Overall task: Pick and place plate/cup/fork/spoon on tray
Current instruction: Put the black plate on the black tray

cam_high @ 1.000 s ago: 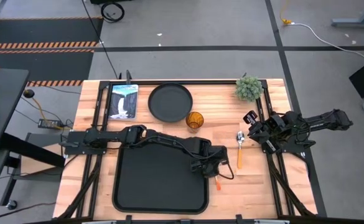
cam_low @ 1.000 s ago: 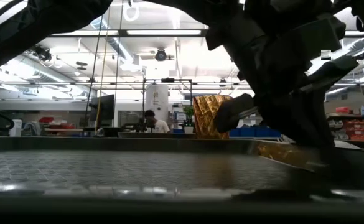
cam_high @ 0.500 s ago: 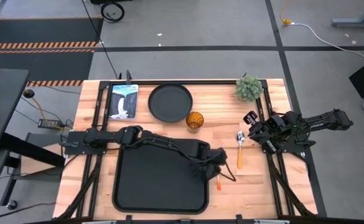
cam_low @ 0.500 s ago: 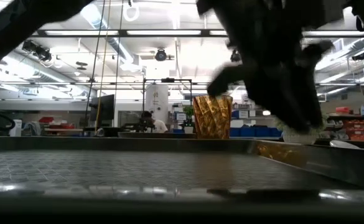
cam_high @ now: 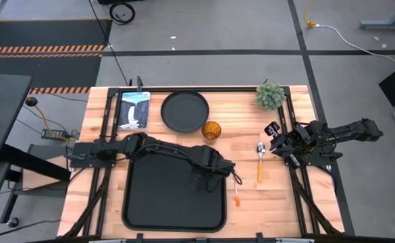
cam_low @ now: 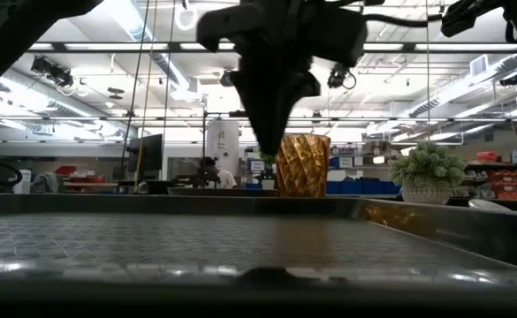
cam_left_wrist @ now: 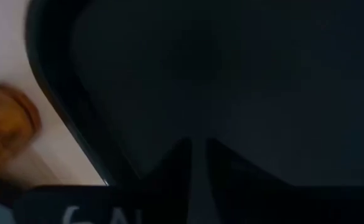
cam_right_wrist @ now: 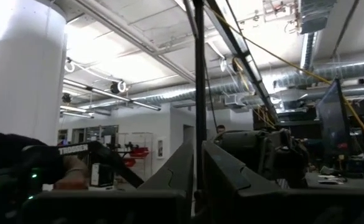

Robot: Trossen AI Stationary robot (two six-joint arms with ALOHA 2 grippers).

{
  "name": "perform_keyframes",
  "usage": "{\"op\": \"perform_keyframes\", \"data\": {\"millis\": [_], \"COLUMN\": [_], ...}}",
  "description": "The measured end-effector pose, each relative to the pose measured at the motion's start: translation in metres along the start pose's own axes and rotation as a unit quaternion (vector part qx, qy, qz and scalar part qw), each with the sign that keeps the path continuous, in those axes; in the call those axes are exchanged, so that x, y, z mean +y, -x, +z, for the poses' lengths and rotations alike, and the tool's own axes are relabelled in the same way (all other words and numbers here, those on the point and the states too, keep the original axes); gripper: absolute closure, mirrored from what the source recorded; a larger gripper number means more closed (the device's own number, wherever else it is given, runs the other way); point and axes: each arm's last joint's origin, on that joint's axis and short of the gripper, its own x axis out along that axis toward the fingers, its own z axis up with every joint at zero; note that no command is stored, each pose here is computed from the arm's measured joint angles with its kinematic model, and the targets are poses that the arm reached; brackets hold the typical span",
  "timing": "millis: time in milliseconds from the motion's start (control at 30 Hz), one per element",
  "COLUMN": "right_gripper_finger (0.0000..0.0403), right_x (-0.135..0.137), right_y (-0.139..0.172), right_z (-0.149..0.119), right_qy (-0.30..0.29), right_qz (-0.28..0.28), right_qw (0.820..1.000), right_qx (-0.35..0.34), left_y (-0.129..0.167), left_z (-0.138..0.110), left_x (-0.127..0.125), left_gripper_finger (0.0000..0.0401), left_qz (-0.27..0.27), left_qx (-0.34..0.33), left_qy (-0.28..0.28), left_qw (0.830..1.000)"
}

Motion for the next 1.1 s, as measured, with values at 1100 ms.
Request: {"op": "perform_keyframes", "data": {"millis": [1100], "right_gripper_finger": [0.0362], "right_x": [0.0], "right_y": [0.0], "right_z": [-0.005], "right_qy": [-0.055], "right_qz": [0.015], "right_qw": [0.998], "right_qx": [0.029], "left_y": [0.094], "left_z": [-0.126], "left_x": [0.065], "left_gripper_finger": [0.0374], "left_qz": [0.134], "left_qx": [-0.073], "left_qy": [0.18], "left_qw": [0.972]}}
